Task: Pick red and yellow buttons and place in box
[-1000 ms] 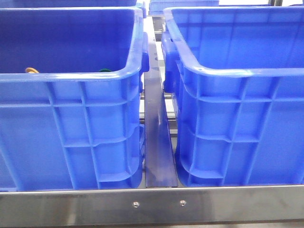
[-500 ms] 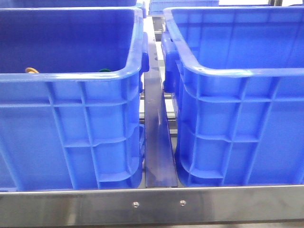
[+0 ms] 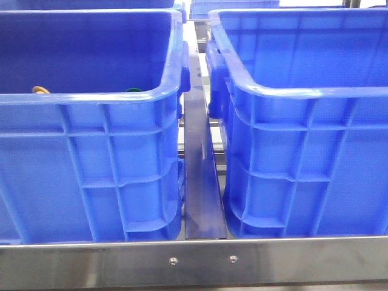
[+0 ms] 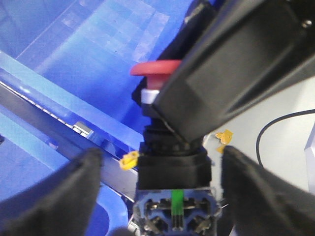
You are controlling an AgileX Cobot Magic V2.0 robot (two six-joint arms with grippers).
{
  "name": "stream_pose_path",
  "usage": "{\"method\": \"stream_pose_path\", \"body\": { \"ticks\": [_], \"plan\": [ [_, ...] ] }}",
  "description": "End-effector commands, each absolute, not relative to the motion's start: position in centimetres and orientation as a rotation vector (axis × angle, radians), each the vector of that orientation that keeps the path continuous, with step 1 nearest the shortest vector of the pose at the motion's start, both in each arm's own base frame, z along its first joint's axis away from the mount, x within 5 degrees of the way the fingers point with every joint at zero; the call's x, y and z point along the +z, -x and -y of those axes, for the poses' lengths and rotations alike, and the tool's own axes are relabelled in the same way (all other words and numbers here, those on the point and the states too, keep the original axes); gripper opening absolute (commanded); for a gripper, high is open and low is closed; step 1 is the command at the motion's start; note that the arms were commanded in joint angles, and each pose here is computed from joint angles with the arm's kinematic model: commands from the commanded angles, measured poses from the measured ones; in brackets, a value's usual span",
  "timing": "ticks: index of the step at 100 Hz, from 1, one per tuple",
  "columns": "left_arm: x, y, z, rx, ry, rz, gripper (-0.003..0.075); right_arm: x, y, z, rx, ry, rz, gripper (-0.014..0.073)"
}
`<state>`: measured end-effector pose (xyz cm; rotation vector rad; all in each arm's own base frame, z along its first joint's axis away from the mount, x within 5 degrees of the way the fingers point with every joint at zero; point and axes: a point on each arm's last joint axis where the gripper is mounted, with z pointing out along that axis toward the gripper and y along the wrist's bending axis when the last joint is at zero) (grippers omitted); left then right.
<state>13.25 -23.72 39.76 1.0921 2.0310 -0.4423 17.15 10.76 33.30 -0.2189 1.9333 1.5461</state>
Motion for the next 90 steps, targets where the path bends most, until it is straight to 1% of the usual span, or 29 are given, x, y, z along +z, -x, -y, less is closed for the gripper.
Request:
{"method": "stream_pose_path", "body": {
  "ticks": [1, 27, 47, 59, 77, 90],
  "plan": [
    [42.0, -12.8, 23.3, -0.512, -1.049, -1.926, 0.0533, 35.3, -17.0, -10.8, 1.61, 0.242, -1.822, 0.0199],
    [42.0, -12.5, 22.5, -0.484, -1.058, -1.965, 0.0533, 35.3, -17.6, -10.5, 1.525, 0.201, -1.814, 0.0199],
    [44.0, -11.5, 20.5, -0.543, -0.999, -1.89, 0.0533, 35.5, -18.1, -10.3, 1.458, 0.17, -1.802, 0.0199],
    [45.0, -11.2, 18.9, -0.543, -0.952, -1.864, 0.0533, 35.4, -18.5, -10.1, 1.41, 0.138, -1.803, 0.0199],
    [45.8, -12.6, 16.0, -0.475, -0.805, -1.88, 0.0533, 35.3, -18.7, -9.9, 1.378, 0.116, -1.803, 0.0199],
    [44.7, -14.5, 13.4, -0.372, -0.661, -1.948, 0.0533, 35.3, -18.8, -9.9, 1.364, 0.12, -1.801, 0.0199]
  ]
}}
